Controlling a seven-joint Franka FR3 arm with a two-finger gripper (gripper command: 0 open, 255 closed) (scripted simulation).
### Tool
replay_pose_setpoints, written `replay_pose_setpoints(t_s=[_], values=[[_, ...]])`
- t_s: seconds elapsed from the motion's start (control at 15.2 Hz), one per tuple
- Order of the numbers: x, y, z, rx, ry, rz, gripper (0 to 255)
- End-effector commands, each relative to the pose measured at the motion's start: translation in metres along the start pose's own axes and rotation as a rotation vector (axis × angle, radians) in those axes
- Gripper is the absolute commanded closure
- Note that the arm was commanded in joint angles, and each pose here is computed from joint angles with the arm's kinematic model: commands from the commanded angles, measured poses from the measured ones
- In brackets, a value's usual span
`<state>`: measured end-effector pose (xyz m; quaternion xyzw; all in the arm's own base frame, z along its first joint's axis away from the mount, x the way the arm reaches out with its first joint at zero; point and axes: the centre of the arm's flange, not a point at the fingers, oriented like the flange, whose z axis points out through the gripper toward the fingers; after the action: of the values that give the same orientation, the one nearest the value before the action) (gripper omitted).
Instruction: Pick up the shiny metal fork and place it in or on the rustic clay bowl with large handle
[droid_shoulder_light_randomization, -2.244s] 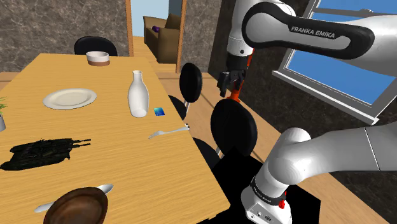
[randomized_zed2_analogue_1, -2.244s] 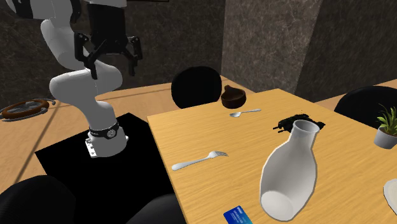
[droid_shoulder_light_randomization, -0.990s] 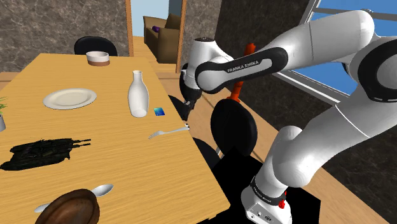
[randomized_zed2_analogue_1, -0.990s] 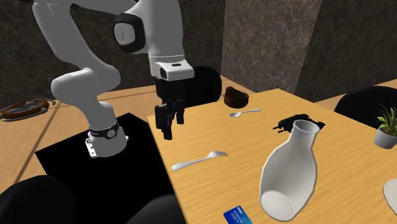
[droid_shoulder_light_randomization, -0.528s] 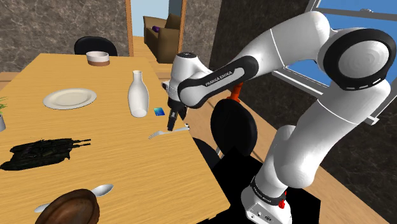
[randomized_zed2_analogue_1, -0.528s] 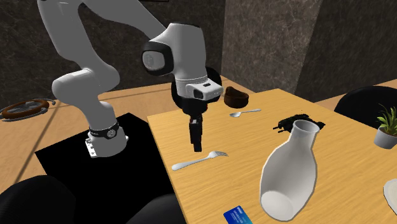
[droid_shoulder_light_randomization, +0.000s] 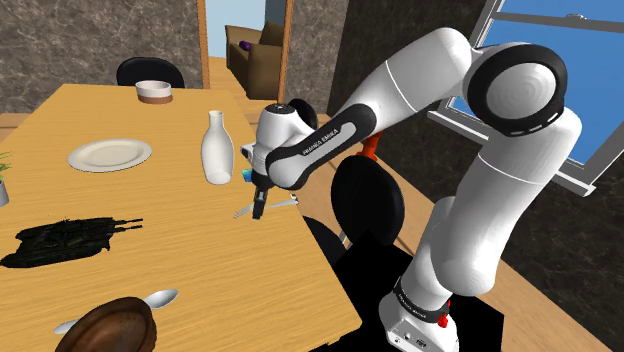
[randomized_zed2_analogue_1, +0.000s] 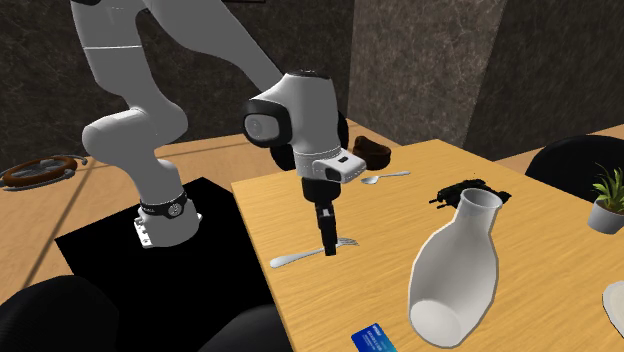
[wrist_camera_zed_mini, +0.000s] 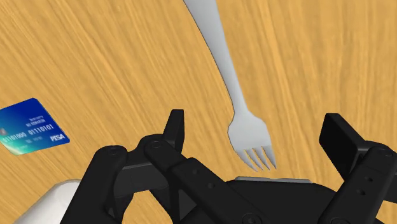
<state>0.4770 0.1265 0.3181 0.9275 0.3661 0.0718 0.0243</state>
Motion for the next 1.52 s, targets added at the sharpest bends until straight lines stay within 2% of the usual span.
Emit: replay_pose_setpoints(t_s=[0.0, 0.07, 0.59, 0.66, 1.25, 1.45], values=[[0.001, 0.0, 0.01, 0.0, 0.001, -0.001, 0], [0.001, 0.0, 0.018, 0.0, 0.001, -0.001, 0], [0.001, 0.0, 0.018, 0.0, 0.001, -0.001, 0], [0.001, 0.0, 0.018, 0.0, 0.001, -0.001, 255], [0.001, 0.0, 0.018, 0.0, 0.001, -0.001, 255], [0.003, 0.002, 0.003, 0.0, 0.001, -0.001, 255]])
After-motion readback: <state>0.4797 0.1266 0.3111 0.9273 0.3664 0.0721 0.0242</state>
